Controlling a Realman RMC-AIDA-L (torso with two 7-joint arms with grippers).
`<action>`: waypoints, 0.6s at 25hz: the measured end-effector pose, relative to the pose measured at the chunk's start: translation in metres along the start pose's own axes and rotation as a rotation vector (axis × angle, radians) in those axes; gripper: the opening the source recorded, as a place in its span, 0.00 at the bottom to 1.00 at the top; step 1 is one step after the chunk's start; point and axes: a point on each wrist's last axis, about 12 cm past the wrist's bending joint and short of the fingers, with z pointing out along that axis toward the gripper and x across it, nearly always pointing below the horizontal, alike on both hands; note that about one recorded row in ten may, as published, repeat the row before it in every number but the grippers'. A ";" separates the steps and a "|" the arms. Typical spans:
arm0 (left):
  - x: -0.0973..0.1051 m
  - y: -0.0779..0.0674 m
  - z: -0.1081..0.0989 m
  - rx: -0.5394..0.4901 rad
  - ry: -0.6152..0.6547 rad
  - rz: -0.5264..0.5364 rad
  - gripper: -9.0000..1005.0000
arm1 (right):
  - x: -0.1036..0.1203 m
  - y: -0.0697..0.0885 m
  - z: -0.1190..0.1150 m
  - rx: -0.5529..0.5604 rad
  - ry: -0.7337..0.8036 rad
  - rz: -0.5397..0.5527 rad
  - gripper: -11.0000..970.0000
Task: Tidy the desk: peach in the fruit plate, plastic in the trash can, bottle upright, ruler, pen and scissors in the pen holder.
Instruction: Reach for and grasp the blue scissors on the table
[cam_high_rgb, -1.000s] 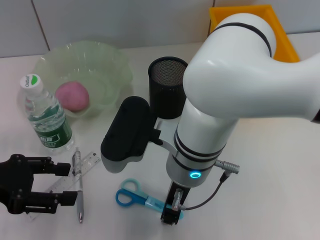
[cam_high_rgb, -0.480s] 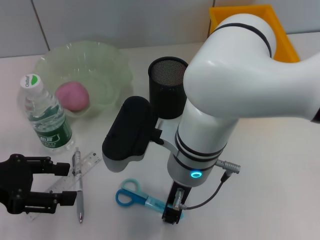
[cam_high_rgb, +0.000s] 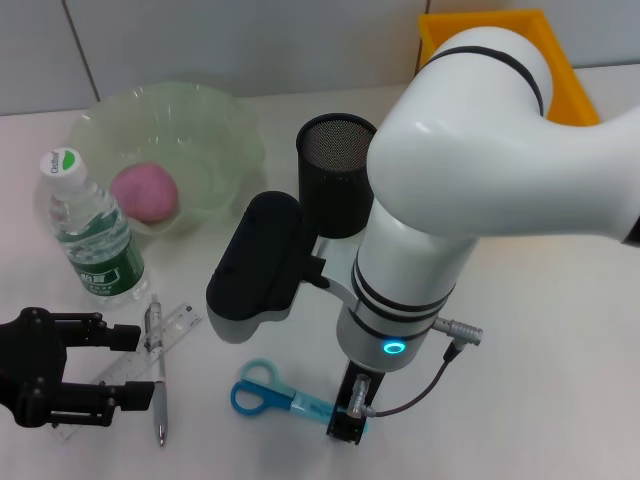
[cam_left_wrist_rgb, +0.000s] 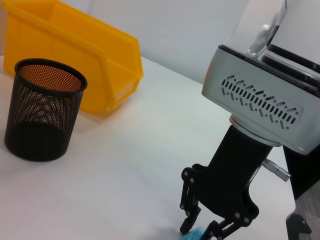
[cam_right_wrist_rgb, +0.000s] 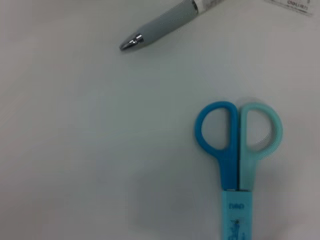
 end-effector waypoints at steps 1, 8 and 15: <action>0.000 0.000 0.000 0.000 0.000 0.000 0.75 | 0.000 0.000 0.000 0.002 0.003 0.000 0.28; 0.000 0.000 0.000 0.000 -0.002 -0.001 0.75 | 0.002 0.000 0.000 0.001 0.012 0.002 0.26; -0.001 0.000 0.000 -0.001 -0.004 0.000 0.75 | 0.002 -0.001 0.000 0.002 0.013 0.001 0.25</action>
